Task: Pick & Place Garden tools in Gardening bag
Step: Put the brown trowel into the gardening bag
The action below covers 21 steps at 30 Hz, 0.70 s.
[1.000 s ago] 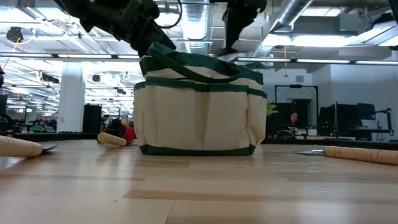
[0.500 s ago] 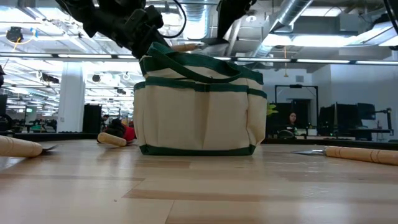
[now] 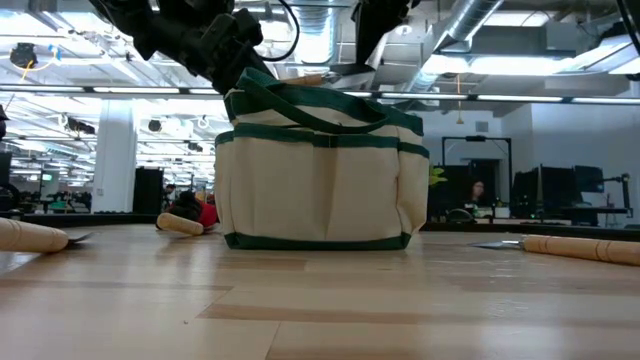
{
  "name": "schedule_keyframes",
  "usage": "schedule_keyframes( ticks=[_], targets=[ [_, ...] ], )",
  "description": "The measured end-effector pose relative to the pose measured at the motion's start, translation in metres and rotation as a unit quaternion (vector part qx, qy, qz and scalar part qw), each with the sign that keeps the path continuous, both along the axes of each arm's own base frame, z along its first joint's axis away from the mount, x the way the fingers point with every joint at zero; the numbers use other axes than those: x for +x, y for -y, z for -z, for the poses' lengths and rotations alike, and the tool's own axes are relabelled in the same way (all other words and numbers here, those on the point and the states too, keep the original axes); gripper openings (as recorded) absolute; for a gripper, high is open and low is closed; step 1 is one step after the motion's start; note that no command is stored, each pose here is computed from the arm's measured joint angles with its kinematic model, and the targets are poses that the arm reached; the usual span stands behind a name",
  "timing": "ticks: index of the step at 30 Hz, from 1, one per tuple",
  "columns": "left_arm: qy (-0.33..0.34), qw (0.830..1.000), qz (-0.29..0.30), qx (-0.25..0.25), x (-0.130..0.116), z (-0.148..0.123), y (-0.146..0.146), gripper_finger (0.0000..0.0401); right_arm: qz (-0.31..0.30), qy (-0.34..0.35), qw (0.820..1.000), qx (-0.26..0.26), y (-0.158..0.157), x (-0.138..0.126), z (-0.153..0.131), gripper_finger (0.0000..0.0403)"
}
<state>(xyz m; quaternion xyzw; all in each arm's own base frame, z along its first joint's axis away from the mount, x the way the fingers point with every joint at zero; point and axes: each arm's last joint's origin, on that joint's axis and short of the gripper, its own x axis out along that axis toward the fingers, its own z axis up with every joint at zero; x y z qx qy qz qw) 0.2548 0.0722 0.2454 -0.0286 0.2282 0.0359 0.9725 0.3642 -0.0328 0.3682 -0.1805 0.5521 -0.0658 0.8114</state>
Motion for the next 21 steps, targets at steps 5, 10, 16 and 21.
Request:
schedule_keyframes(
  ticks=[5, 10, 16, 21],
  targets=[
    [0.003, 1.0, 0.0, 0.001, 0.0002, -0.0004, -0.0001, 0.0104, 0.001, 0.001, 1.0, 0.001, -0.0001, 0.0, 0.0, 0.0],
    [0.007, 1.0, 0.0, 0.002, 0.0006, -0.0012, -0.0002, 0.0077, 0.0, 0.001, 1.0, 0.003, -0.0002, 0.0001, 0.0, 0.0],
    [0.011, 1.0, -0.001, 0.002, 0.0009, -0.0017, -0.0003, 0.0063, -0.002, 0.001, 1.0, 0.009, -0.0005, -0.0001, 0.0001, 0.0],
    [0.012, 1.0, -0.004, -0.004, 0.0009, -0.0019, -0.0003, 0.0067, 0.001, 0.002, 1.0, 0.01, -0.0003, 0.0, 0.0, 0.0]
  ],
)
